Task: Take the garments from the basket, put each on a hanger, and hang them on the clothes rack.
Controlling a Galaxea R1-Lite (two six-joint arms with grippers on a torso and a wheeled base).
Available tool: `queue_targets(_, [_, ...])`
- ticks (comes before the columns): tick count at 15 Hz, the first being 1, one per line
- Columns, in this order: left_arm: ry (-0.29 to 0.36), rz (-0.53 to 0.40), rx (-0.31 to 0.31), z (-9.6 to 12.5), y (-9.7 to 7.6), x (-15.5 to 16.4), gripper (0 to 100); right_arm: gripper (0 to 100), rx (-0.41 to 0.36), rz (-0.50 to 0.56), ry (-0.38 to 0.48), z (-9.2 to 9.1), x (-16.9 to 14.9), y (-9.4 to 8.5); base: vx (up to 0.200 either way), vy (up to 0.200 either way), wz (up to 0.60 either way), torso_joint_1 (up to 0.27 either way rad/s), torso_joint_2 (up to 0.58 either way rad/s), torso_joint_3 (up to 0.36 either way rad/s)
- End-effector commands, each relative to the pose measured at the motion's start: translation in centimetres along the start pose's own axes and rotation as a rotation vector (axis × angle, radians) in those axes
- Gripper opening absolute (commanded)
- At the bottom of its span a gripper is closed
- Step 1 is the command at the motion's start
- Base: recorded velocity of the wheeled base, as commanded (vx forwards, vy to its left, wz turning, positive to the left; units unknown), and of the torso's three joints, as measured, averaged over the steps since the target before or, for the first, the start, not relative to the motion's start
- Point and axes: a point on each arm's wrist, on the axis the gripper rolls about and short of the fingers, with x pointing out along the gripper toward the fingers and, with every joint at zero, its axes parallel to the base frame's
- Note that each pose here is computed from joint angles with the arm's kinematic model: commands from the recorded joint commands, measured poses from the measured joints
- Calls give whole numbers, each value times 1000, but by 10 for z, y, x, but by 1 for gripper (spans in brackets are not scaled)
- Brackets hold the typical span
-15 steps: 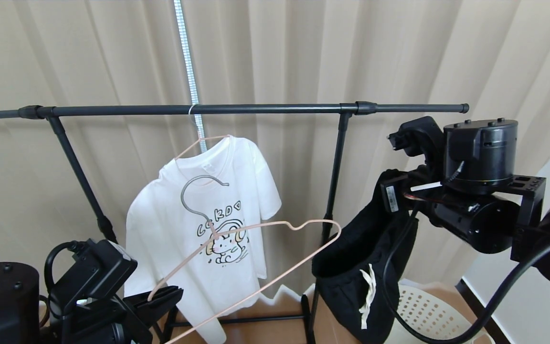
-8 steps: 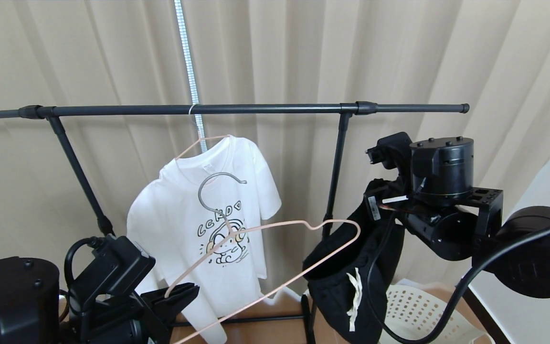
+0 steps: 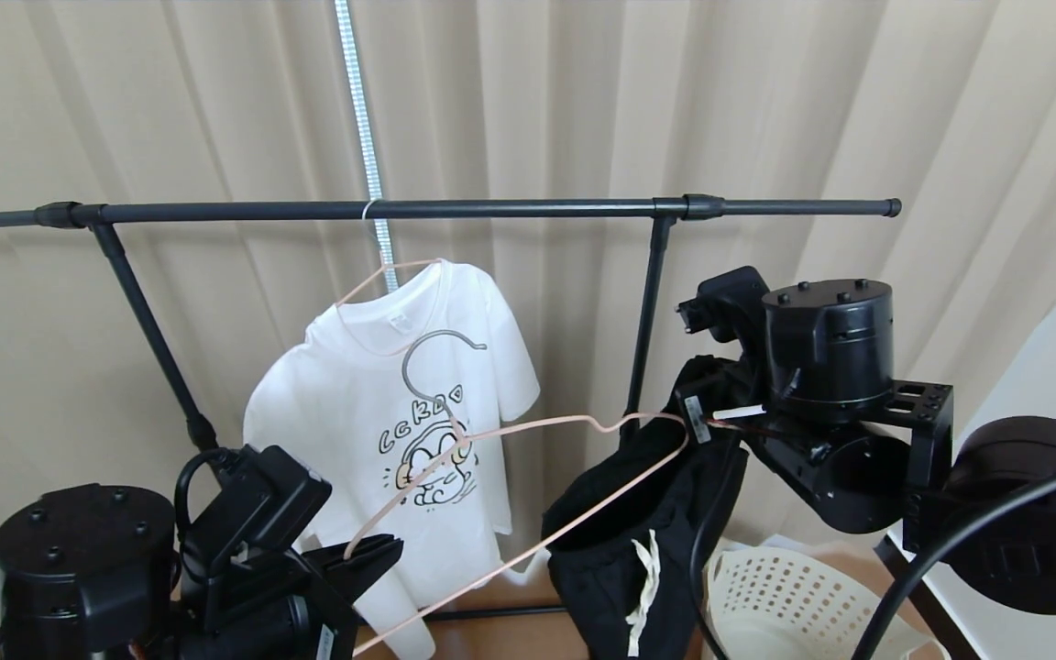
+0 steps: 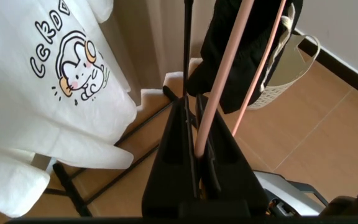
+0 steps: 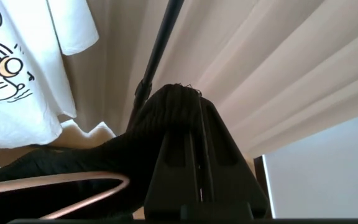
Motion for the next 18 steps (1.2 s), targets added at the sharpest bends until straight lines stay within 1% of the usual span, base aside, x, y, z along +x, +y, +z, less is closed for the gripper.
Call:
queue_targets(1, [9,1,0,-1,0,2,0,0,1,11,-10,1,-6,1,0,0,0,0,0,0])
queue_targets(2, [-3,5,-15,1,1,2,0,0,-10,37,-19,2,-14,6,0,0,0,0,0,0])
queue_targets(5, [-27,4,-19,2,0,5,0,0,-26,58,-28,1,-25,14,0,0,0,0,0,0])
queue_targets(9, [-27,21,-21,2,1,7,0,0,-45,78,-38,0,-36,26,0,0,0,0,0,0])
queue_targets(12, [-39,23,-21,1,1,8,0,0,-59,119,-52,0,-47,38,0,0,0,0,0,0])
queue_targets(15, [-37,27,-18,1,0,9,0,0,-59,162,-70,1,-58,48,0,0,0,0,0,0])
queue_targets(18, [-37,27,-18,1,0,9,0,0,-42,215,-88,2,-71,60,0,0,0,0,0,0])
